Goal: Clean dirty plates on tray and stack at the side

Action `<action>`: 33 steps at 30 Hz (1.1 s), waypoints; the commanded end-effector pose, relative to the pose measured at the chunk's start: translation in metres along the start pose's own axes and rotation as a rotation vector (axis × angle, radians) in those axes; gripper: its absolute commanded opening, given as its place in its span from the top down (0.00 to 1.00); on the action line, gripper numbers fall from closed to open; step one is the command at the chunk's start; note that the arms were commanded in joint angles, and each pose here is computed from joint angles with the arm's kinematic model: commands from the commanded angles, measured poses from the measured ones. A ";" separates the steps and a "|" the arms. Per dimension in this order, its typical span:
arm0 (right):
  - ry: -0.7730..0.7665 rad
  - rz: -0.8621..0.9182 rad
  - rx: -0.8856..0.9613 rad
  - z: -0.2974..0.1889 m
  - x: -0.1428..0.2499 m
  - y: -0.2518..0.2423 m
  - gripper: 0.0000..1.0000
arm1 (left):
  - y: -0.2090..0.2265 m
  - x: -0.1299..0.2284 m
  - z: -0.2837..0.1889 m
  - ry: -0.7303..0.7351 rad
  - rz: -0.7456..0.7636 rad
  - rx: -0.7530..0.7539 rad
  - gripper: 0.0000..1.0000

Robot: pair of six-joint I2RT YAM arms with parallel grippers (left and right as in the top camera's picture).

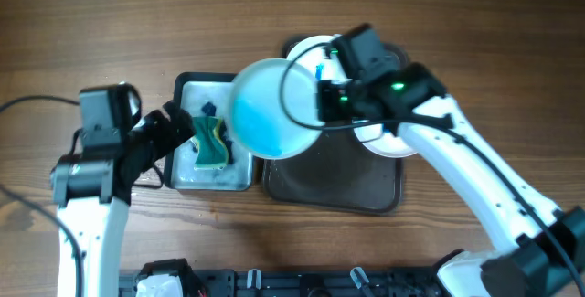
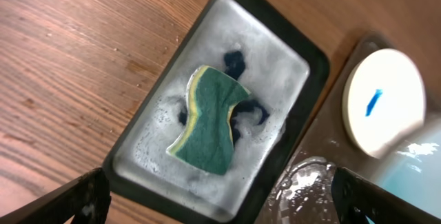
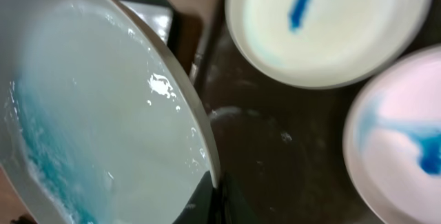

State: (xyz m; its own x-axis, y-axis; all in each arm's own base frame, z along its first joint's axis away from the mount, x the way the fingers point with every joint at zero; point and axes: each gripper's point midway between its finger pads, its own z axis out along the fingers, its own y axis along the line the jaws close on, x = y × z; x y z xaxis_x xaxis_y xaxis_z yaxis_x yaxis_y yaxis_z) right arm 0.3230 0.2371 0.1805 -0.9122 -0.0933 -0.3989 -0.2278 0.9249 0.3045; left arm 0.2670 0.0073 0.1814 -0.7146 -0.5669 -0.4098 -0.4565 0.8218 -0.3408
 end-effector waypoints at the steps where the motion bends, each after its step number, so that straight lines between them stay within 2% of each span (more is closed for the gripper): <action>1: -0.039 -0.056 0.077 0.028 -0.010 0.016 0.96 | 0.000 -0.004 -0.025 -0.049 -0.033 0.050 0.00; 4: -0.098 -0.103 0.084 0.044 -0.018 0.034 0.96 | 0.006 0.000 -0.032 -0.056 -0.047 0.042 0.00; 8: -0.253 -0.162 0.236 0.048 -0.033 0.041 0.96 | 0.015 0.006 -0.038 -0.057 -0.060 0.011 0.00; 12: -0.464 -0.251 0.408 0.020 -0.051 0.055 0.96 | 0.019 0.012 -0.039 -0.035 -0.064 -0.003 0.00; 21: -0.753 -0.458 0.611 -0.052 -0.052 0.108 0.96 | 0.028 0.009 -0.039 -0.052 -0.063 -0.054 0.00; 33: -0.848 -0.583 0.708 -0.082 -0.041 0.141 0.96 | 0.028 0.011 -0.038 -0.044 -0.064 -0.057 0.00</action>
State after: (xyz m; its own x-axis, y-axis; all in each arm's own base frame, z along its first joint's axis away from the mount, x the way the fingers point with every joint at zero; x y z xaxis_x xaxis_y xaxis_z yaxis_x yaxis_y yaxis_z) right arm 0.3050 0.3509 0.2804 -0.2063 -0.5046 -0.8383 -0.1172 0.8633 -0.4908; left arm 0.2246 0.0211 0.1918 -0.6784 -0.6166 -0.3996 -0.5248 0.7873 -0.3238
